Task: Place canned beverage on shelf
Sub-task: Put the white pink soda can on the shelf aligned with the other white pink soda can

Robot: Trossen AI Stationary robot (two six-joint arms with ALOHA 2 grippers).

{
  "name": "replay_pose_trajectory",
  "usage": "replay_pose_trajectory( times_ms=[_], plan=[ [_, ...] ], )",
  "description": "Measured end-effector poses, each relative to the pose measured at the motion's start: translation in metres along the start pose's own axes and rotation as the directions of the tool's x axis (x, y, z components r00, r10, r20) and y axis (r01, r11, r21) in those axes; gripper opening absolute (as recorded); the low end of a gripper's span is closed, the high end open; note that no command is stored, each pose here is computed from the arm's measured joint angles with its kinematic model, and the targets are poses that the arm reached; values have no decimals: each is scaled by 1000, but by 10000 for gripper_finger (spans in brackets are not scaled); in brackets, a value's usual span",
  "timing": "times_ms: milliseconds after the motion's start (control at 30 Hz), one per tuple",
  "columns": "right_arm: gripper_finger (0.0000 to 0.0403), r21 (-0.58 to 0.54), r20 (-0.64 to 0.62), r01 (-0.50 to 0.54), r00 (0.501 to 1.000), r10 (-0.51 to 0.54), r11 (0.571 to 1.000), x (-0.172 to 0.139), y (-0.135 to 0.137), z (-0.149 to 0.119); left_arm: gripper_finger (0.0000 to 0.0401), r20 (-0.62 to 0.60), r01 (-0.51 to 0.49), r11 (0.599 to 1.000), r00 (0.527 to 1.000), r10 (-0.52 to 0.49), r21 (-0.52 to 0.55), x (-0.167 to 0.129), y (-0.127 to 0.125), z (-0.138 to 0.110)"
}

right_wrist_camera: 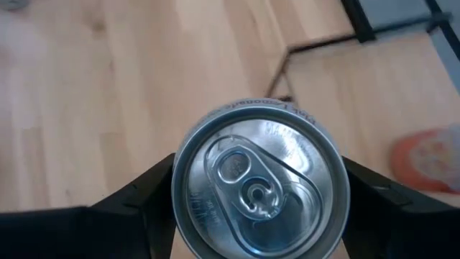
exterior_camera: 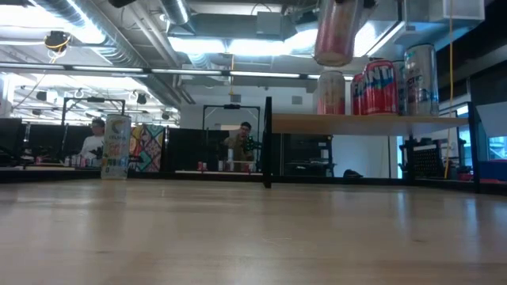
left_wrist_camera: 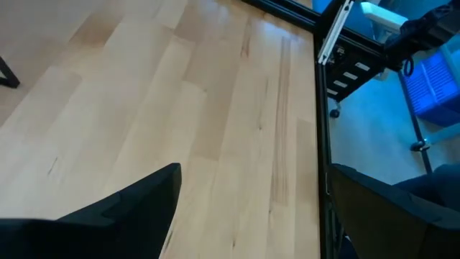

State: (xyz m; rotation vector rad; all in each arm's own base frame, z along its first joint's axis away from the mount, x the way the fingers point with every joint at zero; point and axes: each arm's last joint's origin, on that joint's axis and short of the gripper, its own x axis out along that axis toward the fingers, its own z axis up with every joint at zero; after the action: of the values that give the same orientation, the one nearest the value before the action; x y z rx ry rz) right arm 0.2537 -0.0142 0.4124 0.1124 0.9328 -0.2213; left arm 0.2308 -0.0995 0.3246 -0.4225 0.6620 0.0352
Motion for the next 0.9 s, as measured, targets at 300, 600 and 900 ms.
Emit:
replay_pose_trajectory(
  times_ms=[300, 600, 900],
  plan=[
    [270, 85, -28, 69, 997, -67, 994, -4, -45, -2, 345, 0, -2, 999, 1000, 2, 52, 0, 0, 0],
    [270, 141, -56, 110, 993, -103, 984, -3, -79, -5, 345, 1, -7, 999, 1000, 7, 52, 0, 1, 1],
    [270, 175, -129, 89, 989, -67, 981, 27, -111, -10, 345, 1, -6, 999, 1000, 6, 50, 0, 1, 1]
  ],
)
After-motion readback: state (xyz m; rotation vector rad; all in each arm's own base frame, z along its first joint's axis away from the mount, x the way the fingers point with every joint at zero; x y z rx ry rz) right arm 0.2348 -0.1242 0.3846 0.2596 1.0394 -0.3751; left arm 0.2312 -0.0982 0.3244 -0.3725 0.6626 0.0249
